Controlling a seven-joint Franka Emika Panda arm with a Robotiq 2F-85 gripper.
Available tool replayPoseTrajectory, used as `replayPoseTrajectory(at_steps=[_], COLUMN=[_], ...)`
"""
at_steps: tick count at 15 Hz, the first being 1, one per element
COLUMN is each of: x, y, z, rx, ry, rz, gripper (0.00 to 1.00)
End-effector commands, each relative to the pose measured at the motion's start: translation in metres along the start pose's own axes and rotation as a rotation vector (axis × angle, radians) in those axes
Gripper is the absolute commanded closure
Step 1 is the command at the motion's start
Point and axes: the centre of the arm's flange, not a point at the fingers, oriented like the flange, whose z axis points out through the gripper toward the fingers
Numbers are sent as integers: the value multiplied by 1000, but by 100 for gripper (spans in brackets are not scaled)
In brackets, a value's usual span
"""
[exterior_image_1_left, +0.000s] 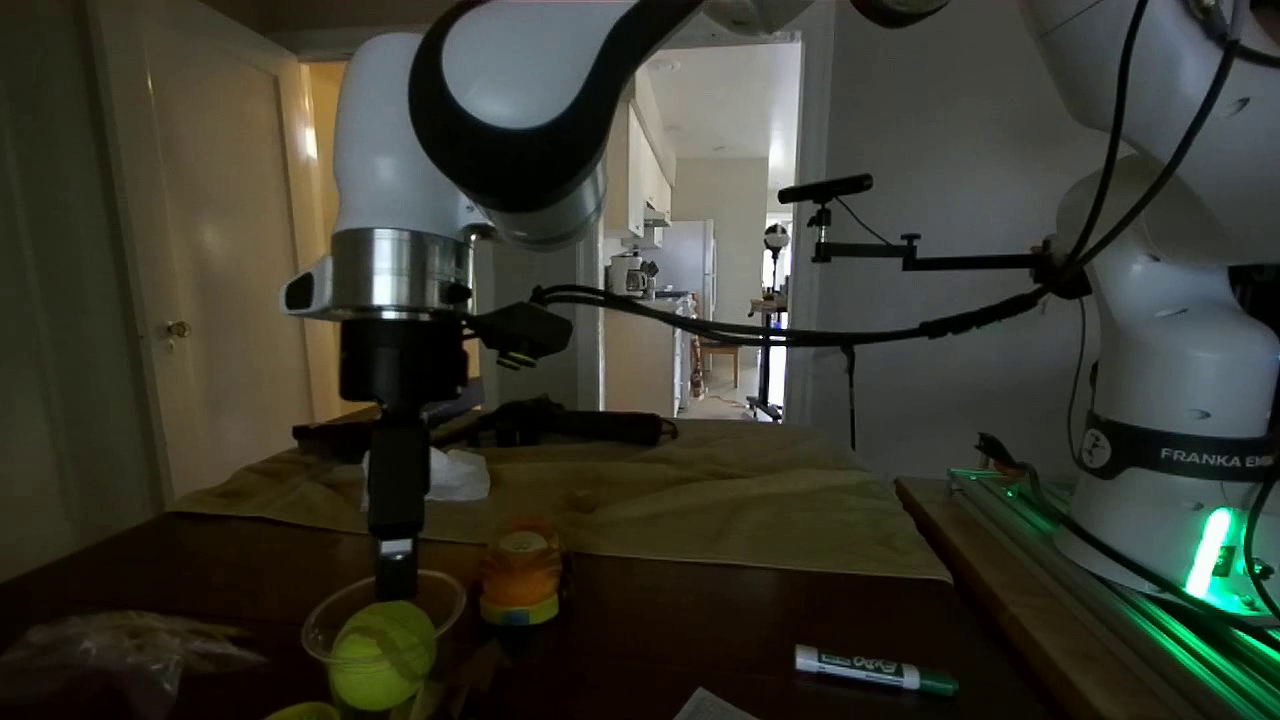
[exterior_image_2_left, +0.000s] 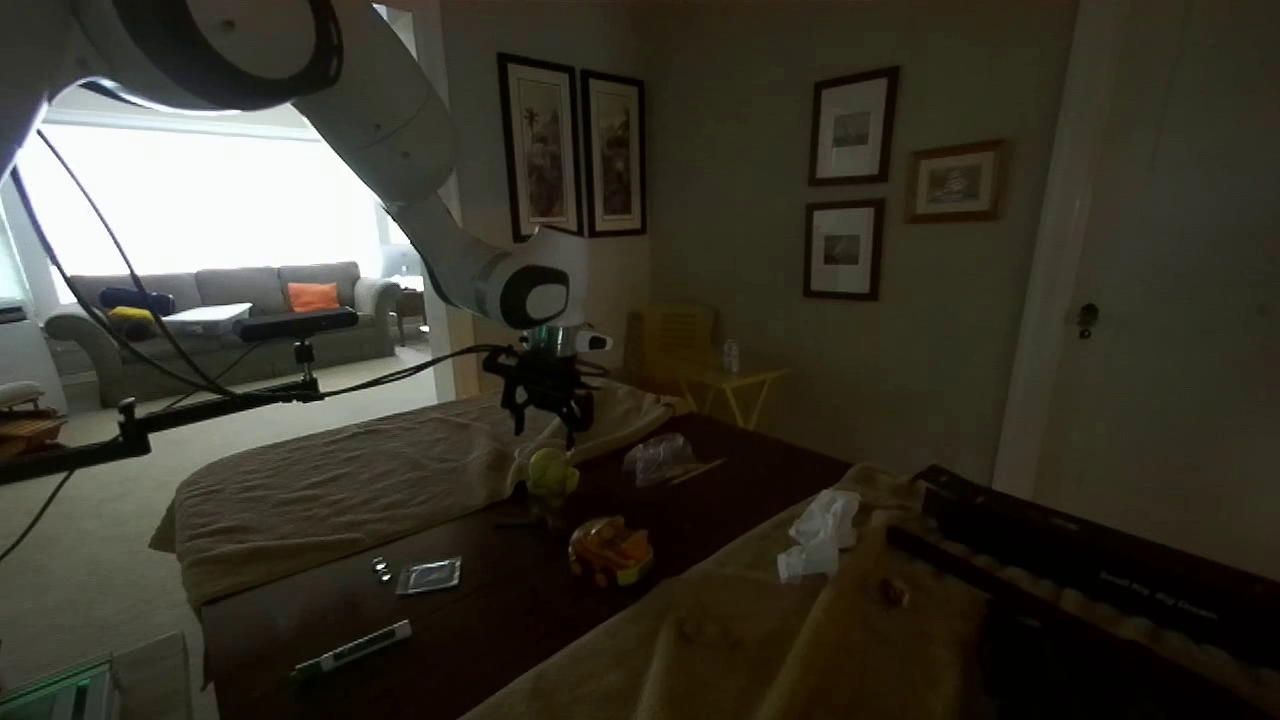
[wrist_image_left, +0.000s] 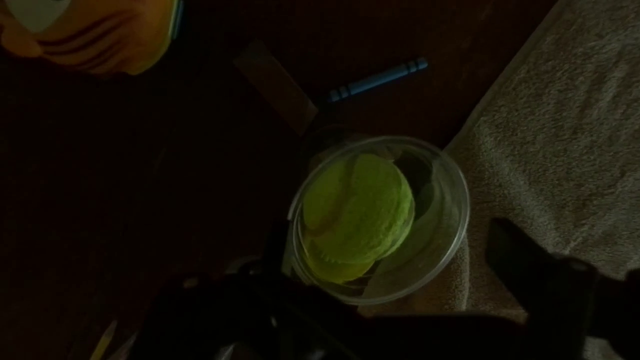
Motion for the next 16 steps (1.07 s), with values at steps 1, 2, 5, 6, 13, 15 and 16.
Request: replayPoseTrajectory(at_steps=[1, 2, 5, 6, 13, 15, 16], x=[20, 22, 28, 29, 38, 41, 41], y=[6, 6, 6, 6, -15, -24, -28], z=[10, 11, 8, 8, -4, 0, 1], rx=[-18, -19, -32, -36, -47, -35, -27], ry=[-1, 2, 10, 11, 32, 28, 26], rz=[-9, -11, -18, -22, -55, -67, -72], gripper=[0, 0, 13, 22, 25, 19, 22])
